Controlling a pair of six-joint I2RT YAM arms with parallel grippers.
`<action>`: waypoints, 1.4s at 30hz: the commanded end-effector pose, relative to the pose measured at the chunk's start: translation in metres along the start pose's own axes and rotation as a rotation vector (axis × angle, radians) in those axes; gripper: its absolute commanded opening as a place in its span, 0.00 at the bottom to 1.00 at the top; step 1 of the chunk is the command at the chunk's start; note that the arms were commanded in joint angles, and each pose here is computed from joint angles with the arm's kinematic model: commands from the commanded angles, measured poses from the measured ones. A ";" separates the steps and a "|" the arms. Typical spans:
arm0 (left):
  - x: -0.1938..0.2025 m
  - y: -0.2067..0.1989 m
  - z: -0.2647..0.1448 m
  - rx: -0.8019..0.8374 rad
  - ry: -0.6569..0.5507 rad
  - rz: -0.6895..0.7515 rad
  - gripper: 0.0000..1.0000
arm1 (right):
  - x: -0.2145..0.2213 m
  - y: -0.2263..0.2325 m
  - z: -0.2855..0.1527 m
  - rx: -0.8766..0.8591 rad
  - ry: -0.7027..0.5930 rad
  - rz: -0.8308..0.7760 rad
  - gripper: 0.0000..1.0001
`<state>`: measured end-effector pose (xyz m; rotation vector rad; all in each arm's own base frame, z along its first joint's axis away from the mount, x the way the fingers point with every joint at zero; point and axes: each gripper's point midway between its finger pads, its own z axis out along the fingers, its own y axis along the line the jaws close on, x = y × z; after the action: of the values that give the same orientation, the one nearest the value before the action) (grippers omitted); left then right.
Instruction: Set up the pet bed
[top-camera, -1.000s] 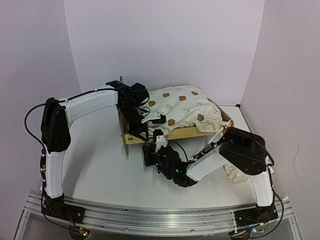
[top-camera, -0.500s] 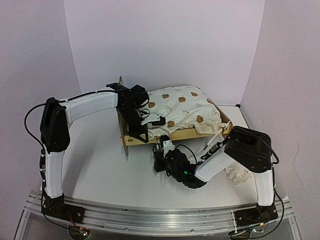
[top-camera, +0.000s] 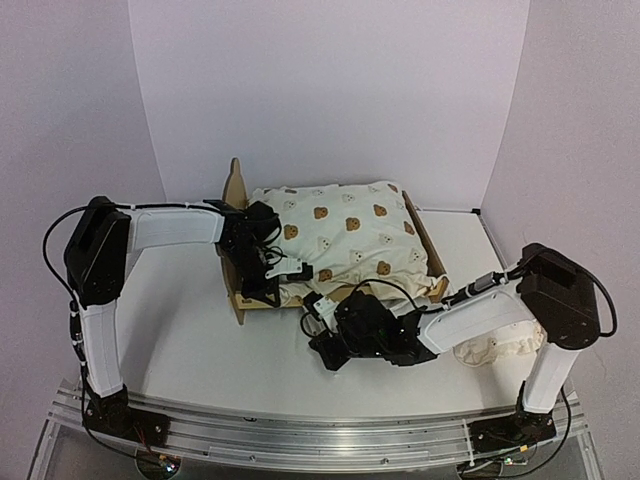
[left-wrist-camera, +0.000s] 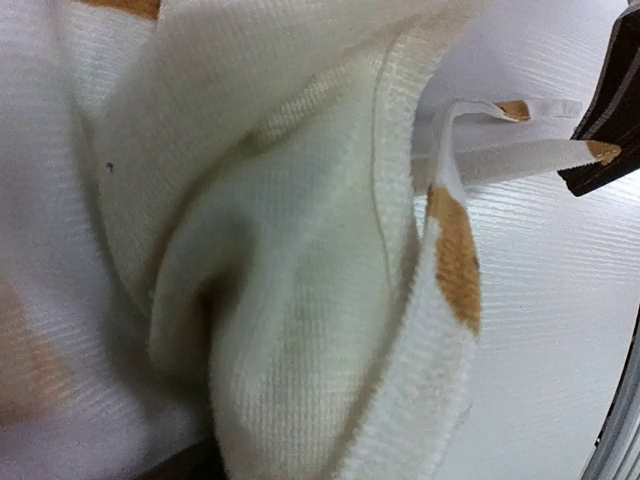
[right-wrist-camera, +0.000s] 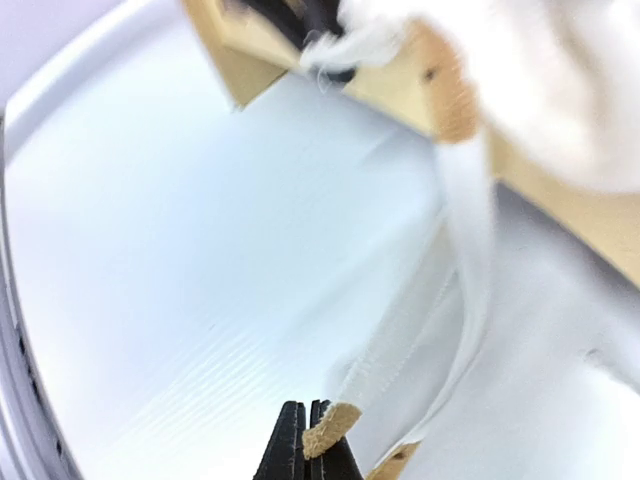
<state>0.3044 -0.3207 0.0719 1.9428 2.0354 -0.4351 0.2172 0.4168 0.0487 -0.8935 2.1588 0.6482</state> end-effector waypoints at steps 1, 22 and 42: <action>-0.028 0.024 -0.024 -0.109 -0.190 0.055 0.02 | 0.022 0.048 0.003 -0.212 0.163 -0.060 0.00; -0.009 -0.050 -0.107 -0.019 -0.323 0.395 0.74 | -0.043 0.140 -0.089 -0.760 0.299 -0.200 0.00; -0.027 -0.137 -0.117 -0.109 -0.754 0.424 0.79 | -0.128 0.132 -0.056 -0.684 0.023 -0.100 0.00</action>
<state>0.1605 -0.2815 0.1631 1.8519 1.1757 -0.7521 0.1484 0.5050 0.1971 -1.4765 1.9243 1.3630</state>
